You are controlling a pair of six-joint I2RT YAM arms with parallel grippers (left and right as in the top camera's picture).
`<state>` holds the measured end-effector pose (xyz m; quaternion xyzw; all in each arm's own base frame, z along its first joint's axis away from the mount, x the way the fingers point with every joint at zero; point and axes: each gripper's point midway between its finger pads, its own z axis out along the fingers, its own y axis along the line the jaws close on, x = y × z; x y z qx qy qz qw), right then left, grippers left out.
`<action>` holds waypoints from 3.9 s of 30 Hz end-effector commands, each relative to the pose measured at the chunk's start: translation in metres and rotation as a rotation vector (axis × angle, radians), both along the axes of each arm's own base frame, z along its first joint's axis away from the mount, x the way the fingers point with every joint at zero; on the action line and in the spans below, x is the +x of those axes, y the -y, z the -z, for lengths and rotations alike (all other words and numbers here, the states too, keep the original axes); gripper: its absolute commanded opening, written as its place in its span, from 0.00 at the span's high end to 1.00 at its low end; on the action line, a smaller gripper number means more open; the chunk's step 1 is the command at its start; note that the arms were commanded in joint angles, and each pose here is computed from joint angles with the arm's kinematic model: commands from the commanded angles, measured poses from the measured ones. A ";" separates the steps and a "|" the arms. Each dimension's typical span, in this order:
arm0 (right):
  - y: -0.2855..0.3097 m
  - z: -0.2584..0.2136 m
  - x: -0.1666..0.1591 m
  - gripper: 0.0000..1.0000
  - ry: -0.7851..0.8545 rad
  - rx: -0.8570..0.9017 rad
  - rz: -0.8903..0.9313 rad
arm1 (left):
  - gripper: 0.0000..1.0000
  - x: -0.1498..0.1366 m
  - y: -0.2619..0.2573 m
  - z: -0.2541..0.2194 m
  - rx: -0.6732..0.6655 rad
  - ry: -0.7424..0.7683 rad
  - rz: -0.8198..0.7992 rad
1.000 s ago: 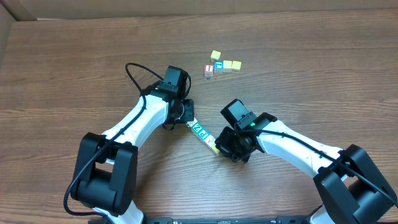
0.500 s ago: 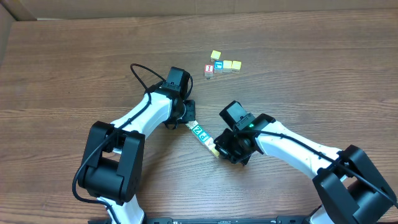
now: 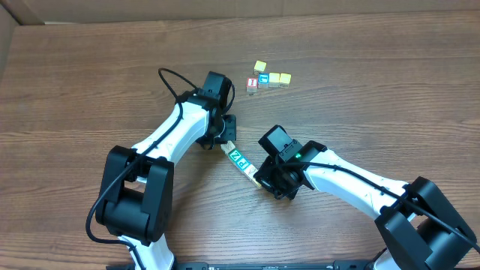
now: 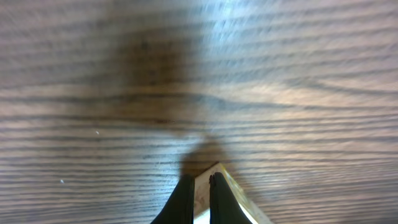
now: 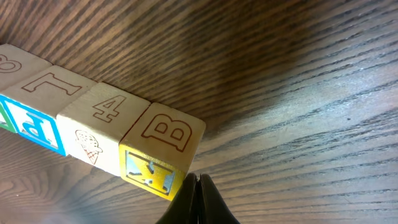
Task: Flip 5 blocks
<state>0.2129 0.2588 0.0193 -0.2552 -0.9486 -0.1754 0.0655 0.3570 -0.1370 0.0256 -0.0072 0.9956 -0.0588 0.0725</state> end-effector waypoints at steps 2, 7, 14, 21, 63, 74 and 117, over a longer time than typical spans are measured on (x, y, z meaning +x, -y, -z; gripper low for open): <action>-0.002 -0.001 0.004 0.96 0.018 -0.005 0.006 | 0.96 0.016 0.000 -0.014 0.040 0.045 0.013; -0.003 -0.003 0.005 0.96 0.023 -0.002 -0.004 | 0.96 0.021 -0.011 -0.026 0.094 0.049 -0.029; -0.002 -0.014 0.008 0.96 0.054 -0.024 -0.093 | 0.96 0.019 -0.026 -0.019 0.107 0.007 -0.097; 0.013 -0.005 0.005 0.96 0.074 -0.127 -0.086 | 0.96 0.009 -0.016 0.013 0.047 -0.104 -0.086; 0.001 0.010 -0.008 0.96 0.136 -0.171 -0.015 | 0.96 -0.001 -0.010 0.022 0.019 -0.159 -0.030; -0.003 0.010 -0.008 0.96 0.136 -0.164 0.043 | 0.96 -0.002 -0.010 0.022 0.019 -0.162 -0.001; -0.058 -0.003 -0.016 0.91 0.171 -0.003 0.173 | 0.96 0.010 -0.005 0.021 0.005 -0.110 0.020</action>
